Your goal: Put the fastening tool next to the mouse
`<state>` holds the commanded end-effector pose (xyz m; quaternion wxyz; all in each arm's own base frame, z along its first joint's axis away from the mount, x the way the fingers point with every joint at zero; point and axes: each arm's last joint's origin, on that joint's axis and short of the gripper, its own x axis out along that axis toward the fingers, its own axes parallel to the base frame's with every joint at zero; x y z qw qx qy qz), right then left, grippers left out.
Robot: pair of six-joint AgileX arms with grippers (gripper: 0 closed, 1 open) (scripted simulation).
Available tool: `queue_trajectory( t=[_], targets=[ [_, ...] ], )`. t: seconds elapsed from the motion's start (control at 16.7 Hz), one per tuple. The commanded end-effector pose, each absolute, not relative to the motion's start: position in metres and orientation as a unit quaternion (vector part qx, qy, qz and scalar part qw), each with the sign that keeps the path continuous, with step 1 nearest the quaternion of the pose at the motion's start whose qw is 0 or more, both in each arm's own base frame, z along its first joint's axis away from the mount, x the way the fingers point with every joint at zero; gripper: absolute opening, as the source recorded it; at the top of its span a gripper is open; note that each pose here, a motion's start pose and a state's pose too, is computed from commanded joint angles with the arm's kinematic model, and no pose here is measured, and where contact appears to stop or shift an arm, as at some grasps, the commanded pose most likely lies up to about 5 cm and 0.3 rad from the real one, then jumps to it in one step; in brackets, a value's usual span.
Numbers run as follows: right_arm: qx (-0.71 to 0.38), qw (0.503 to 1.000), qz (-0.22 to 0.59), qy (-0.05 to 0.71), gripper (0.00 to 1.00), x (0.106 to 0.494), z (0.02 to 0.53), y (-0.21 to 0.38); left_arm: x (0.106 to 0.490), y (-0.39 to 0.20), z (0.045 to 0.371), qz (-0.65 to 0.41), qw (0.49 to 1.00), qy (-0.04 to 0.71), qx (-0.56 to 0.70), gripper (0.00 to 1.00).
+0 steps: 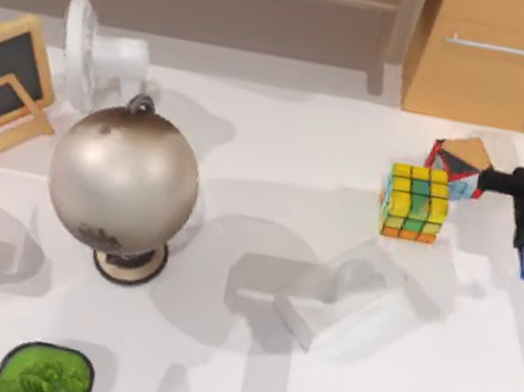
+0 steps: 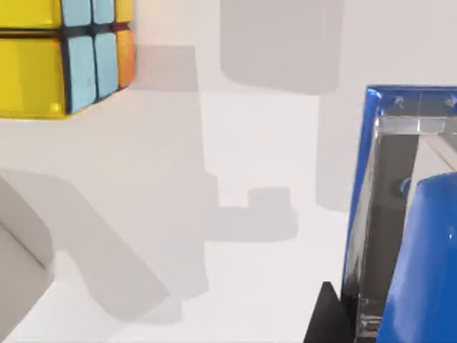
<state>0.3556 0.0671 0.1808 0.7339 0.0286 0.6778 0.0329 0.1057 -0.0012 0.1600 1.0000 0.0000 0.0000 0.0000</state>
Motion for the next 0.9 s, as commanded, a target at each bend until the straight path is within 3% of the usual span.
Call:
queue_trajectory(
  t=[0.24,0.9],
  targets=[
    [0.021,0.709,0.018,0.705,0.00,0.354,0.163,0.036,0.106,-0.001,0.160,0.000,1.000,0.000,0.000,1.00],
    [0.010,0.722,0.056,0.690,0.00,0.356,0.173,0.051,0.106,-0.001,0.160,0.000,1.000,0.000,0.000,1.00]
  ],
)
